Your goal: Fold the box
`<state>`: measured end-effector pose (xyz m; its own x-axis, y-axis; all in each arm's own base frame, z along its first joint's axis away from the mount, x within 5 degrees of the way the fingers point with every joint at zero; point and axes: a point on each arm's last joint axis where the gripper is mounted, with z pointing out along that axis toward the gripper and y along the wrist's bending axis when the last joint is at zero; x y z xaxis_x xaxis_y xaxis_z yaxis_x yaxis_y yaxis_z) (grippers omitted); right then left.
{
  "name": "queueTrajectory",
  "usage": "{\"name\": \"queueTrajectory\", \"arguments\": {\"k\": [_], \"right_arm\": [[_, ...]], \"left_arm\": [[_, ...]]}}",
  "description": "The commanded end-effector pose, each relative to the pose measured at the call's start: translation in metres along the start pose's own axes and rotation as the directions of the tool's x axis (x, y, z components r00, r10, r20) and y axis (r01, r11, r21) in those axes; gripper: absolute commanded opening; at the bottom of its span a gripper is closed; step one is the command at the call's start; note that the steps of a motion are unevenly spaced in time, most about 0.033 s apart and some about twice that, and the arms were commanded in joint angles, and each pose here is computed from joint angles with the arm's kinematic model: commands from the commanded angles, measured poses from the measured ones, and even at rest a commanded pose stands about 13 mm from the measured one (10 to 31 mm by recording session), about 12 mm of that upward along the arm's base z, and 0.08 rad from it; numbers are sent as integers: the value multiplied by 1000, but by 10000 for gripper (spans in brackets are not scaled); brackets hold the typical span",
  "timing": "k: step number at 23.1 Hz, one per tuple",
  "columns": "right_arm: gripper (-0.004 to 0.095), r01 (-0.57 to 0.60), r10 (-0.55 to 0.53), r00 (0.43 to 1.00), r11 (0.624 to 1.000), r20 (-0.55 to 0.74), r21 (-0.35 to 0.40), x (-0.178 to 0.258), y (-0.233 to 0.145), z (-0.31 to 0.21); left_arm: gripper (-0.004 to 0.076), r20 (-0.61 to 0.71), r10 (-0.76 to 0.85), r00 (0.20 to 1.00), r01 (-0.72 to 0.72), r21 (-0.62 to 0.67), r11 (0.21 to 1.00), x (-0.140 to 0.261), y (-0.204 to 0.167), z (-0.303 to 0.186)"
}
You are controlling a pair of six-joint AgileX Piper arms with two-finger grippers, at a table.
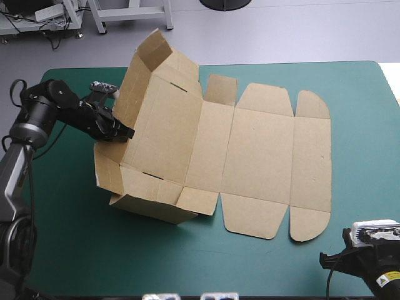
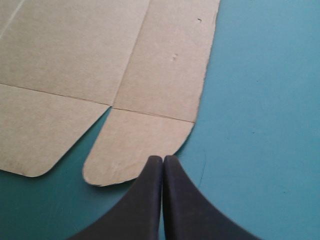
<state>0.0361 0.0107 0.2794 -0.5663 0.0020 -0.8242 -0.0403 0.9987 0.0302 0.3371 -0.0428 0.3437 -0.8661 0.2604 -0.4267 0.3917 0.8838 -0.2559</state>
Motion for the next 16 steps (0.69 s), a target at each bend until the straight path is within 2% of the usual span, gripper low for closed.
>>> {"name": "queueTrajectory", "arguments": {"k": [1,6,8,10,13,16], "right_arm": [[-5,6,-7,997,1000,72,7,-11,-1,-3],[-5,6,-7,997,1000,77,9,-12,-1,-3],[-5,6,-7,997,1000,82,10,-12,-1,-3],[-5,6,-7,997,1000,82,10,-12,-1,-3],[-5,6,-7,996,1000,86,11,-13,-1,-3],[-5,6,-7,996,1000,86,11,-13,-1,-3]], "left_arm": [[-10,152,195,969,-191,-42,981,2,-42,-70],[-10,285,378,881,-360,-116,926,6,-78,-120],[-10,335,467,818,-441,-154,884,6,-95,-140],[-10,369,581,725,-549,-200,812,4,-114,-155],[-10,384,748,542,-681,-320,658,2,-146,-174],[-10,345,815,466,-701,-419,578,0,-160,-175]]}}
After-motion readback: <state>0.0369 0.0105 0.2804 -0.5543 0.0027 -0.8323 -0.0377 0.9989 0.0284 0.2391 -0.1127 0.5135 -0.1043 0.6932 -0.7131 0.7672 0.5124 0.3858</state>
